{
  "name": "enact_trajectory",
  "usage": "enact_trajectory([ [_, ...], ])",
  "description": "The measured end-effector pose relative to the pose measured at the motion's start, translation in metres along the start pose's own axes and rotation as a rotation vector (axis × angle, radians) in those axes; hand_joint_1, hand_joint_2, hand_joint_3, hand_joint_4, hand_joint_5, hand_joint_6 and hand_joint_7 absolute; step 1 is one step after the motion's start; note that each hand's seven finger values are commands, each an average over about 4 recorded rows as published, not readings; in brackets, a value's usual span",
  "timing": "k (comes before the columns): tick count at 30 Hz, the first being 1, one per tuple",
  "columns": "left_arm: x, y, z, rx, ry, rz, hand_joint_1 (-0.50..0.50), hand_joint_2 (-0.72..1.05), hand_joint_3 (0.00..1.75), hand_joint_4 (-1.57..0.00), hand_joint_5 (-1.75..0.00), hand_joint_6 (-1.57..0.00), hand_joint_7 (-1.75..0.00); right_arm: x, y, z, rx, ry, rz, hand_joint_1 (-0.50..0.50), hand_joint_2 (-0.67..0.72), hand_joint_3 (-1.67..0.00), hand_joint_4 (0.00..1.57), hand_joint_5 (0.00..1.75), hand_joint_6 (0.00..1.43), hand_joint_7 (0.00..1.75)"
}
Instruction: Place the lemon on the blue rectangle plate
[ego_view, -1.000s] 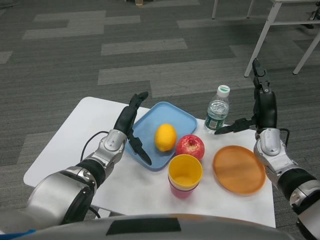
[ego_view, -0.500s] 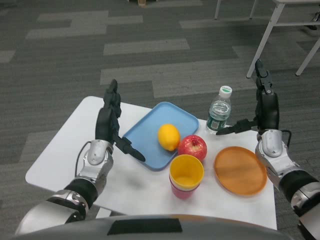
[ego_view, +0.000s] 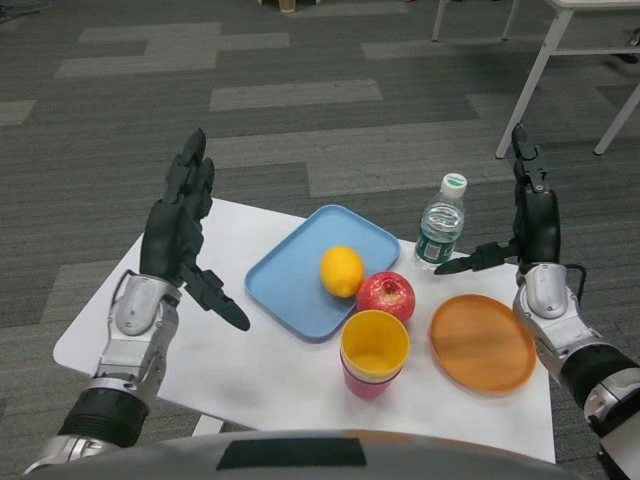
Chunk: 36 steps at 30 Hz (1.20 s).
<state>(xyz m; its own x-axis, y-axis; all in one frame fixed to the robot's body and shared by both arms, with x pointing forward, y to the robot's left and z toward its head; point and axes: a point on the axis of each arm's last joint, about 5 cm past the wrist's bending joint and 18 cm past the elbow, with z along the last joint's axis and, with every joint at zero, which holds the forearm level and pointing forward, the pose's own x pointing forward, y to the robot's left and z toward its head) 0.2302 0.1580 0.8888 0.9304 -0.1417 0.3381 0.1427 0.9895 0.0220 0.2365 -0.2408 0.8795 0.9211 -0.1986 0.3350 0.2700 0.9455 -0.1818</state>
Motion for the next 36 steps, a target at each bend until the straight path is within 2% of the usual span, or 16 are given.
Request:
enact_trajectory([
  [4, 0.003, 0.009, 0.01, 0.028, -0.014, -0.008, -0.48, -0.53, 0.09, 0.0, 0.0, 0.0, 0.0, -0.001, 0.0, -0.001, -0.004, 0.005, 0.003, -0.33, 0.15, -0.08, 0.0, 0.0, 0.0, 0.0],
  [7, 0.003, 0.011, 0.011, 0.033, -0.013, -0.005, -0.48, -0.46, 0.09, 0.0, 0.0, 0.0, 0.0, -0.001, -0.001, -0.002, -0.008, 0.009, 0.001, -0.32, 0.15, -0.08, 0.0, 0.0, 0.0, 0.0],
  [13, 0.003, 0.018, 0.012, 0.038, -0.018, 0.015, -0.48, -0.46, 0.09, 0.0, 0.0, 0.0, 0.0, -0.001, -0.001, -0.002, -0.012, 0.012, -0.001, -0.3, 0.15, -0.04, 0.0, 0.0, 0.0, 0.0],
  [18, 0.003, 0.018, 0.013, 0.039, -0.022, 0.014, -0.48, -0.41, 0.09, 0.0, 0.0, 0.0, 0.0, -0.001, -0.001, -0.002, -0.012, 0.012, -0.001, -0.32, 0.15, -0.08, 0.0, 0.0, 0.0, 0.0],
  [22, 0.004, 0.018, 0.015, 0.041, -0.03, 0.015, -0.48, -0.44, 0.09, 0.0, 0.0, 0.0, 0.0, -0.001, -0.001, -0.002, -0.012, 0.012, -0.001, -0.3, 0.15, -0.08, 0.0, 0.0, 0.0, 0.0],
  [25, 0.004, 0.018, 0.015, 0.041, -0.035, 0.015, -0.48, -0.37, 0.09, 0.0, 0.0, 0.0, 0.0, -0.001, -0.001, -0.002, -0.012, 0.013, -0.001, -0.31, 0.15, -0.08, 0.0, 0.0, 0.0, 0.0],
  [27, 0.004, 0.018, 0.016, 0.042, -0.037, 0.015, -0.48, -0.37, 0.09, 0.0, 0.0, 0.0, 0.0, -0.001, -0.001, -0.002, -0.013, 0.013, -0.001, -0.29, 0.15, -0.08, 0.0, 0.0, 0.0, 0.0],
  [34, 0.005, 0.018, 0.017, 0.042, -0.044, 0.012, -0.48, -0.37, 0.09, 0.0, 0.0, 0.0, 0.0, -0.001, -0.001, -0.002, -0.012, 0.012, -0.001, -0.33, 0.15, -0.08, 0.0, 0.0, 0.0, 0.0],
  [36, 0.006, 0.017, 0.017, 0.042, -0.048, 0.01, -0.48, -0.37, 0.09, 0.0, 0.0, 0.0, 0.0, -0.001, -0.001, -0.002, -0.012, 0.012, -0.001, -0.31, 0.15, -0.08, 0.0, 0.0, 0.0, 0.0],
])
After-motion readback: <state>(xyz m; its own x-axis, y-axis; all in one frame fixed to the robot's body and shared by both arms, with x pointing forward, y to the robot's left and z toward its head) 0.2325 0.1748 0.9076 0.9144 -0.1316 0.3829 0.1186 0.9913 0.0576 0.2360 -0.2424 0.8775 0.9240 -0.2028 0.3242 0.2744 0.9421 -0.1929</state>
